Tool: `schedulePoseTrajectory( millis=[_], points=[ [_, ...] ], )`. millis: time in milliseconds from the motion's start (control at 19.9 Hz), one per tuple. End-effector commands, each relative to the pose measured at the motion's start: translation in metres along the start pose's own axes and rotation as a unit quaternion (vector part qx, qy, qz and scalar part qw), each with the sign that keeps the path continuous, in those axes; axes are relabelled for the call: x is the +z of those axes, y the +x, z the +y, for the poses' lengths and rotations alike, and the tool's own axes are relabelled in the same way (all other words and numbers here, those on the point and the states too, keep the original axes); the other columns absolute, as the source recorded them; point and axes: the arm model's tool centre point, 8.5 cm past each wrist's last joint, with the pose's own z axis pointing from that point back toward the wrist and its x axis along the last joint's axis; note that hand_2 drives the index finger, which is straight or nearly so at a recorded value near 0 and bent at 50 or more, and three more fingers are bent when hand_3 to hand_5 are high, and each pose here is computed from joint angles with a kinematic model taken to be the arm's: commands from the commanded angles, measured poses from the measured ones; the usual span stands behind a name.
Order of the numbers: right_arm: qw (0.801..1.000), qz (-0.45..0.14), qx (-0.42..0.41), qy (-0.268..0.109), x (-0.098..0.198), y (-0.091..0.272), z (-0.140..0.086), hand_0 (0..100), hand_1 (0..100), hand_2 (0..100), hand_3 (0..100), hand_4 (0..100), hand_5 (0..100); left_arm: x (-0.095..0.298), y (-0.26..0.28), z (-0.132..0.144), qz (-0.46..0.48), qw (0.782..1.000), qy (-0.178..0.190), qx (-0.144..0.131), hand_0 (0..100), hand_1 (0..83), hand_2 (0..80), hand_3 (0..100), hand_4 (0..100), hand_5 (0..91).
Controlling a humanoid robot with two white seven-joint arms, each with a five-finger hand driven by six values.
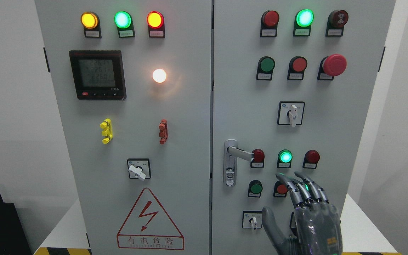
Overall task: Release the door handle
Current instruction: 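Withdraw the open right hand downward away from the handle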
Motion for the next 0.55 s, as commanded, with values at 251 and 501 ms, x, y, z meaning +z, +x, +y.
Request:
schedulePoseTrajectory(
  millis=[251,501],
  points=[
    [0.999,0.023,0.018,-0.024,-0.0026,-0.0224,-0.0190,43,4,0,0,0,0,-0.0008,0.0057,-0.0009,-0.008,1.000,-0.002,-0.007,12,38.9,0.0,0,0,0.0],
    [0.999,0.024,0.017,-0.025,-0.0030,-0.0223,-0.0187,41,7,0,0,0,0,-0.0008,0.0057,-0.0009,-0.008,1.000,-0.002,-0.007,12,38.9,0.0,0,0,0.0]
  ],
)
